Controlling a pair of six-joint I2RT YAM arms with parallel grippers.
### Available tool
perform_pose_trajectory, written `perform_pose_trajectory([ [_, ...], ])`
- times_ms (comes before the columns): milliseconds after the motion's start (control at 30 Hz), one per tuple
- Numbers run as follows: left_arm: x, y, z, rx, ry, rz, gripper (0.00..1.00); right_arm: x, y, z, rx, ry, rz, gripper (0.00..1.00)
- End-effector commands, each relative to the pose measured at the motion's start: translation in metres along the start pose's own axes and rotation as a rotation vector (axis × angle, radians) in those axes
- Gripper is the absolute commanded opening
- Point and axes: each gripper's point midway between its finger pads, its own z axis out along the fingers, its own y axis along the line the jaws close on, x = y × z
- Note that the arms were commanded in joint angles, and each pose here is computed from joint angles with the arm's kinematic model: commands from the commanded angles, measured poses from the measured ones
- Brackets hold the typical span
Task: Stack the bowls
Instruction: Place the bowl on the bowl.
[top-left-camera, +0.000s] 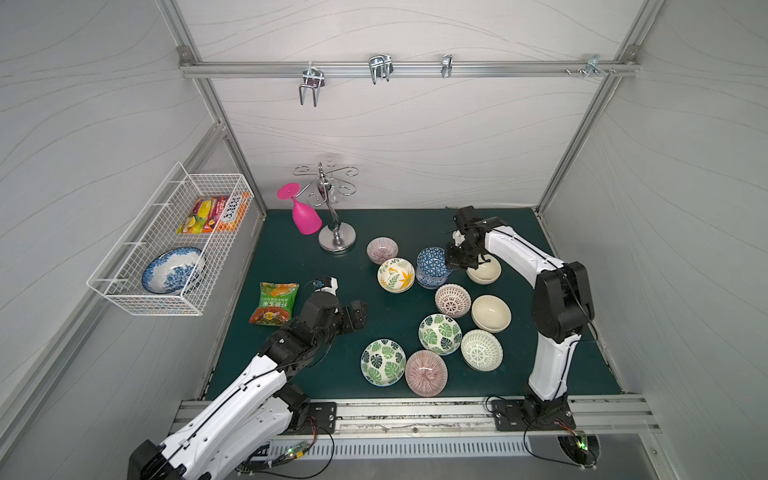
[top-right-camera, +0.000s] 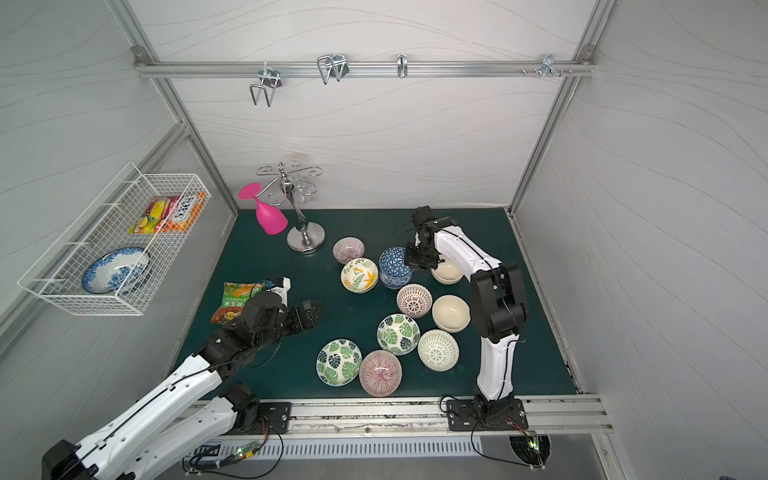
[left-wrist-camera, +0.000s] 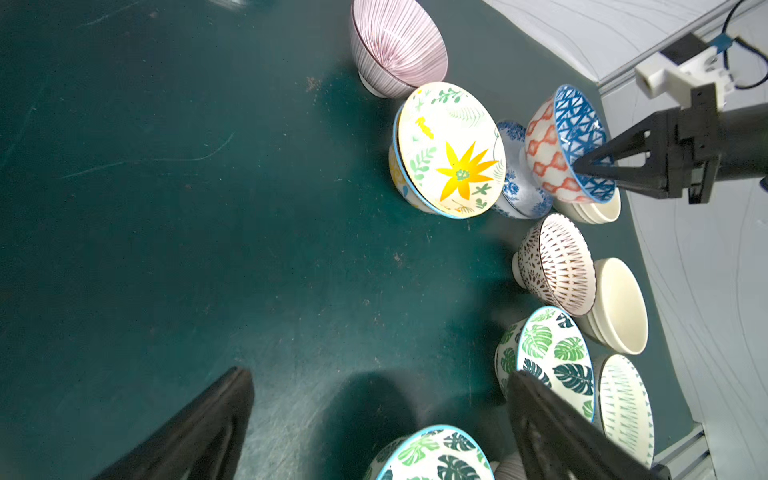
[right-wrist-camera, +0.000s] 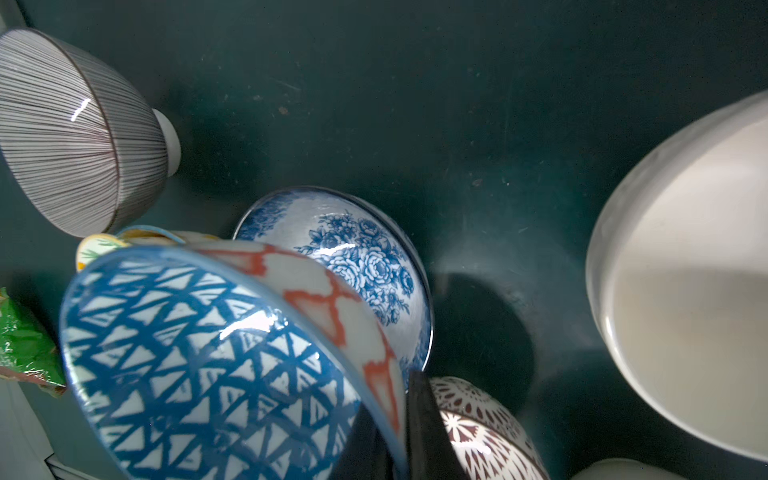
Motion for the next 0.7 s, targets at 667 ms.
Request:
perform_pose_trajectory([
  [667,-0.009,-0.008,0.014,0.086,0.028,-0.082,1.00,-0.008,0.005,0.026,0.028,0.000,-0.041,0.20],
])
